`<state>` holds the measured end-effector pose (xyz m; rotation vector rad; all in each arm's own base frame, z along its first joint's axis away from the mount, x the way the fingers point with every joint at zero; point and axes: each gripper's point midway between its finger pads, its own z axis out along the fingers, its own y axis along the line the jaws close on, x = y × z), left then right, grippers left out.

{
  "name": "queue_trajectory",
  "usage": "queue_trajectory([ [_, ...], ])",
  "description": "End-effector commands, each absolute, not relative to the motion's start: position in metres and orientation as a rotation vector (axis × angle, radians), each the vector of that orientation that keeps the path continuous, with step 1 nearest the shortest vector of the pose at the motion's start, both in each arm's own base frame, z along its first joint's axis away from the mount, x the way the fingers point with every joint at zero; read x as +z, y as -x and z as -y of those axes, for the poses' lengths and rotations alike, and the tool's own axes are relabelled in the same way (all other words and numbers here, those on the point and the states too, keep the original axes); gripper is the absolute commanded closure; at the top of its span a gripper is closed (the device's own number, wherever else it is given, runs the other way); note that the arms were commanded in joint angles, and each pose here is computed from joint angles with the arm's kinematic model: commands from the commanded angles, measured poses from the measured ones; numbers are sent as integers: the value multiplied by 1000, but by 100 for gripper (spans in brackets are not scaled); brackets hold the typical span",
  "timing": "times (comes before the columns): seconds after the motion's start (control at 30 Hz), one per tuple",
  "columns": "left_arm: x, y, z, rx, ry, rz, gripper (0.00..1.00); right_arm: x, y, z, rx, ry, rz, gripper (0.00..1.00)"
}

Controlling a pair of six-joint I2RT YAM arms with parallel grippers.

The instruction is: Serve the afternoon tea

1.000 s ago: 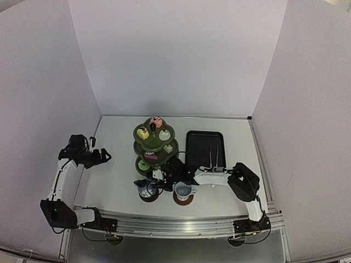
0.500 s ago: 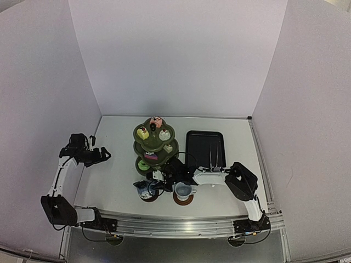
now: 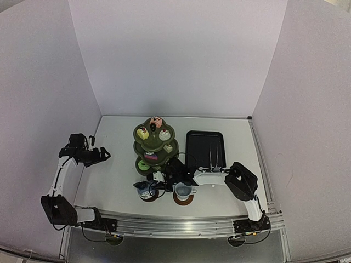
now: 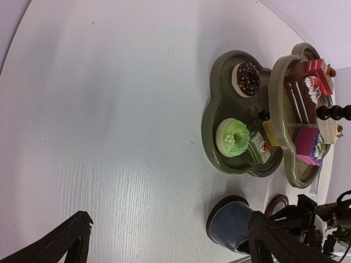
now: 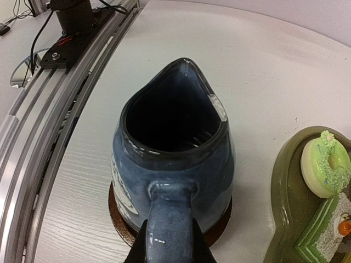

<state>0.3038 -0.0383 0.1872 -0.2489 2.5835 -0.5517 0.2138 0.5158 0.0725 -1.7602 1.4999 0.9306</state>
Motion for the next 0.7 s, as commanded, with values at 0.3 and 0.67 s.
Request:
queue_trajectory([
  [0.3,209,-317,35,-545,225,-2508,0,83,-216,-508,867,1755,-1455,77],
  [0.67,206,-315,35,-550,236,-2510,0,100,-215,-508,883,1740,-1445,100],
])
